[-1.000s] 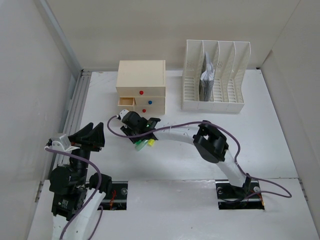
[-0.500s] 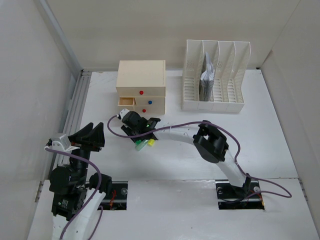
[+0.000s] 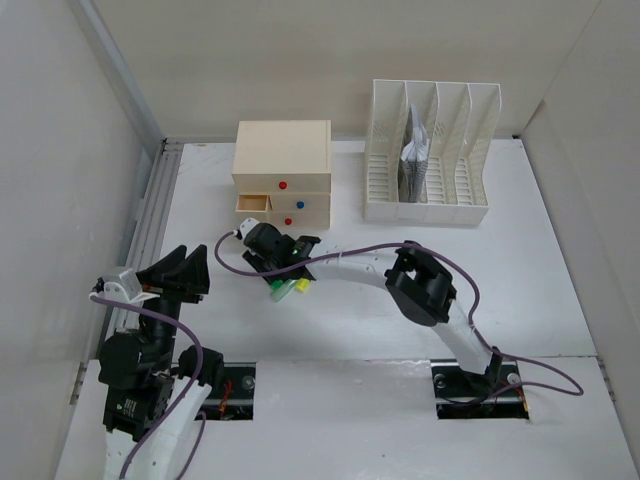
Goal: Organize the desk
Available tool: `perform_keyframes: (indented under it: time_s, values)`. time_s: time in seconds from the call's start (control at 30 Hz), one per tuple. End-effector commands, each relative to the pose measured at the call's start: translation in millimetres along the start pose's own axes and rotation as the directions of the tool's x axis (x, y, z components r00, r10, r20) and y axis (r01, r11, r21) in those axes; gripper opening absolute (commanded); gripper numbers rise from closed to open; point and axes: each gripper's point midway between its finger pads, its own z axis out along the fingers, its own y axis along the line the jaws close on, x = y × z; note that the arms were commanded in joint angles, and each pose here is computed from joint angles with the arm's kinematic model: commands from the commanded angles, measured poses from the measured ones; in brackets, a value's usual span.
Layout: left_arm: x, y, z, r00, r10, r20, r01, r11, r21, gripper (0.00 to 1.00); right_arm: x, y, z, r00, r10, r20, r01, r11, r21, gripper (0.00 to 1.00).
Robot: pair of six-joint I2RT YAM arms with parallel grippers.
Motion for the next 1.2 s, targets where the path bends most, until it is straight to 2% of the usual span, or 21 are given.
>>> perform_keyframes:
  time_s: [0.0,0.27,0.3,0.33,0.5,0.6,0.83,0.93,1.03,1.17]
  values:
    - [-27,-11,-11,0.994,-0.013,0.106,0.007,0.998,0.057,0.46,-12,6,4,1.000,-0.011,0.027,0.012,1.000,-0.020,0.41]
    - [-27,-11,-11,0.994,-0.013,0.106,0.007,0.998,0.057,0.46,-5,13,9,1.000,-0.024,0.005,0.024,0.998,-0.061,0.39]
    - [-27,-11,-11,0.994,-0.013,0.106,0.007,0.998,0.057,0.46,-5,13,9,1.000,-0.024,0.004,0.024,0.998,-0.061,0.36]
    - [-27,-11,-11,0.994,-0.013,0.106,0.007,0.998,0.057,0.46,-5,13,9,1.000,-0.024,0.004,0.024,0.998,-0.061,0.28]
    - [-28,-11,-13,0.993,-0.015,0.115,0.008,0.998,0.061,0.46,-8,14,5,0.999,-0.042,0.008,0.042,0.997,-0.070,0.07]
    - [-28,-11,-13,0.993,-0.015,0.115,0.008,0.998,0.061,0.46,-20,12,-6,0.997,-0.060,0.038,0.063,0.995,-0.072,0.00]
    - [-33,-9,-17,0.990,-0.019,0.138,0.013,0.999,0.051,0.46,-88,13,-78,0.955,-0.196,0.221,0.227,0.966,-0.126,0.00]
    - [-33,-9,-17,0.990,-0.019,0.138,0.013,0.999,0.051,0.46,-117,16,-115,0.905,-0.275,0.325,0.334,0.932,-0.140,0.00]
    - [-33,-9,-17,0.990,-0.019,0.138,0.013,0.999,0.051,0.46,-136,10,-133,0.869,-0.309,0.387,0.380,0.917,-0.119,0.00]
    - [-33,-9,-17,0.990,-0.019,0.138,0.013,0.999,0.051,0.46,-151,2,-145,0.851,-0.326,0.412,0.404,0.907,-0.117,0.00]
